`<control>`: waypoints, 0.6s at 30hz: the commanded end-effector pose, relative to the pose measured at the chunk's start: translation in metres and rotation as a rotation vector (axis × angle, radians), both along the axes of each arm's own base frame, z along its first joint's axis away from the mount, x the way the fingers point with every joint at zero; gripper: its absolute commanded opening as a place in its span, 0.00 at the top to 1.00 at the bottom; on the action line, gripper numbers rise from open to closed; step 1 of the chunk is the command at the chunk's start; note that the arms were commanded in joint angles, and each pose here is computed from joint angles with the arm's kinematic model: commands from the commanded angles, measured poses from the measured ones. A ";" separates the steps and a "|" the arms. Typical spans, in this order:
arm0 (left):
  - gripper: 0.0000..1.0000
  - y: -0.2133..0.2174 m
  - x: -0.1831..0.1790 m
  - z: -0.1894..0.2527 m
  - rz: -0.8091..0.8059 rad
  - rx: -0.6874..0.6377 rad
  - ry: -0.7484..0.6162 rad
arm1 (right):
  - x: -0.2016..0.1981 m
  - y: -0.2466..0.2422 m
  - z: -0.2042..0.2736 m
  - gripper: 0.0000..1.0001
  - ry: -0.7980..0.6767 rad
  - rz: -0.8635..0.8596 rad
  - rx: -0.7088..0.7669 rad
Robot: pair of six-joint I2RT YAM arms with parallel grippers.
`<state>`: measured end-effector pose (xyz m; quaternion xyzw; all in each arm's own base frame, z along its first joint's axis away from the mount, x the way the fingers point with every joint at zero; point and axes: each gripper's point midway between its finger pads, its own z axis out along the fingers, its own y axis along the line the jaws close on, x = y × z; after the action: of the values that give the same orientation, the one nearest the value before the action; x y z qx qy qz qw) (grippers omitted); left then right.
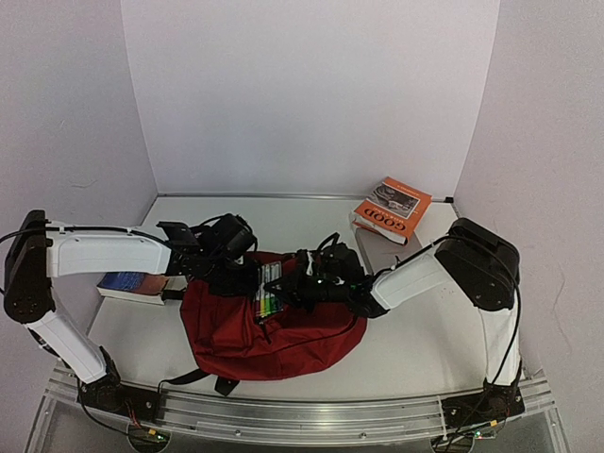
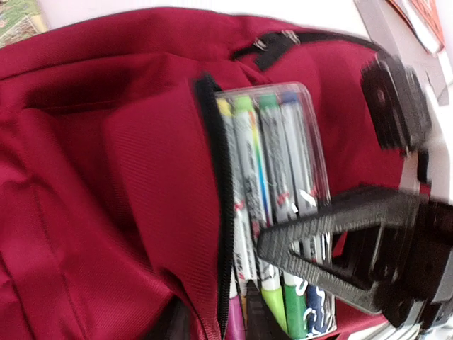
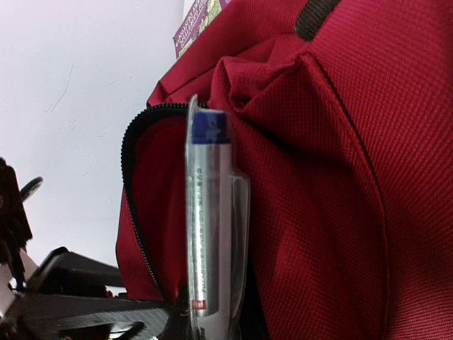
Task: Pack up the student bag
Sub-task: Place the stationery in the student bag.
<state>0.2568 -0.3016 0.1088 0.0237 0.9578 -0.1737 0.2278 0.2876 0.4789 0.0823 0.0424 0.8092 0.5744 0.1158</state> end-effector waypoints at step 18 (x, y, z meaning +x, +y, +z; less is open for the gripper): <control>0.41 -0.007 0.063 0.036 -0.053 0.293 -0.199 | -0.028 0.009 0.024 1.00 -0.038 0.061 0.041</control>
<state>0.3113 -0.3180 0.1499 0.0834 0.9423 -0.0914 0.3111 0.2724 0.4780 0.0737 0.0366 0.8146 0.5681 0.1107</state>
